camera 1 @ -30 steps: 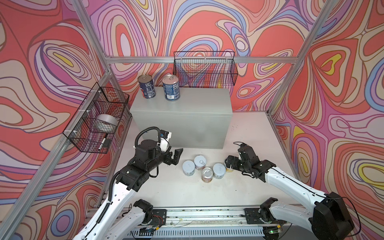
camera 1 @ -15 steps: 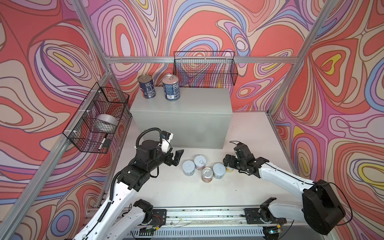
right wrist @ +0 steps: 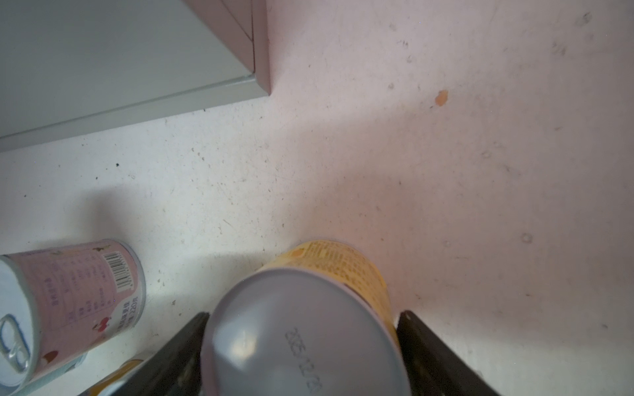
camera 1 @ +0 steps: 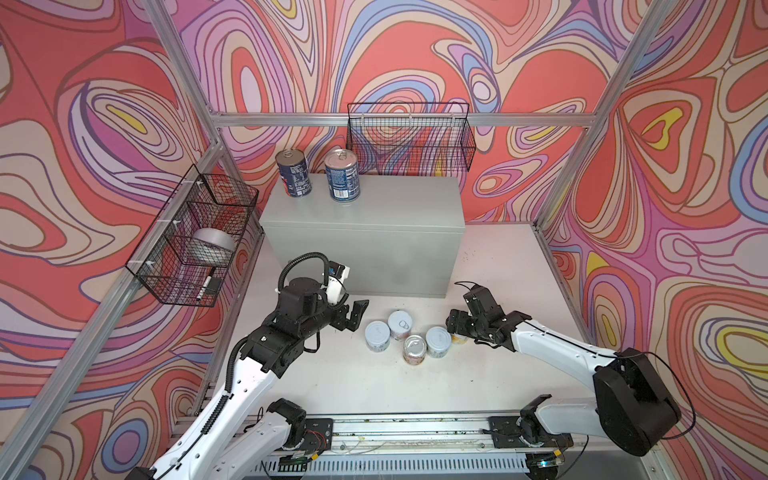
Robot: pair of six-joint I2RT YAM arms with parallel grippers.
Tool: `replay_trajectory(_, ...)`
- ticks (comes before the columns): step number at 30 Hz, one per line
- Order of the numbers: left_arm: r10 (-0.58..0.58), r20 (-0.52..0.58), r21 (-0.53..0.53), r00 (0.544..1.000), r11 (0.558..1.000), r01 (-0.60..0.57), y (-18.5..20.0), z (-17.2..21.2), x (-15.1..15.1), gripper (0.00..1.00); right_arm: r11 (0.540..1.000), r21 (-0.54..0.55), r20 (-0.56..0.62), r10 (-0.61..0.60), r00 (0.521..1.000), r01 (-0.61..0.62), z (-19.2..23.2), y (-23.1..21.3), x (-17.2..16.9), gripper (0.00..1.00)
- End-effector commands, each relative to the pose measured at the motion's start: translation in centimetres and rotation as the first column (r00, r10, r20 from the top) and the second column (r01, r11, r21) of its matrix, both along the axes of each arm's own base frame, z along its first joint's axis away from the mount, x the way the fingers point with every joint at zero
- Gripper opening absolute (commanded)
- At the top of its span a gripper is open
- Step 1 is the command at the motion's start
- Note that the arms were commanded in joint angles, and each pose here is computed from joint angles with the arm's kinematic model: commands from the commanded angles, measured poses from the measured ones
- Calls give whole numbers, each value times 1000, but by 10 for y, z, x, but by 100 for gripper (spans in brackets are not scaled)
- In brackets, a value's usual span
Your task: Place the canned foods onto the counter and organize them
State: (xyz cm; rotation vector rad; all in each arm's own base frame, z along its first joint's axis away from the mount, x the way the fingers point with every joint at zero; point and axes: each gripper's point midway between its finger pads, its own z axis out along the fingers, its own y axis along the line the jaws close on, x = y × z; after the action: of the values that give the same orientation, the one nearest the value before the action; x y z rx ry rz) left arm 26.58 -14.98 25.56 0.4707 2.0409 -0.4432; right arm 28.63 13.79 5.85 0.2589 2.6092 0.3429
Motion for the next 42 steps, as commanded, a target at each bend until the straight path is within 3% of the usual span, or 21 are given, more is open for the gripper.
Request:
replay_trajectory(1, 6, 22, -10, 1000, 1000, -6, 0, 6, 0, 100, 999, -47, 0, -20, 1000, 20, -1, -6, 3, 85)
replay_trajectory(7, 19, 15, -13, 1000, 1000, -18, 1, 6, 1, 100, 998, -43, -18, -41, 999, 40, -5, -7, 2, 84)
replay_trajectory(14, 24, 11, -113, 1000, 993, -23, -5, 14, 0, 100, 995, -86, -24, -61, 998, 58, -8, -13, 4, 84)
replay_trajectory(22, 79, 27, -78, 997, 994, -76, 7, 13, 0, 100, 997, -63, -16, -53, 998, 52, -8, -9, 6, 79)
replay_trajectory(28, 91, 26, -60, 996, 994, -89, 10, 10, 1, 100, 998, 58, -19, -27, 999, 28, -1, 12, 8, 74)
replay_trajectory(42, 88, 16, -54, 996, 995, -87, 9, 7, 2, 100, 999, 43, -24, -31, 999, 32, -6, 12, 11, 70)
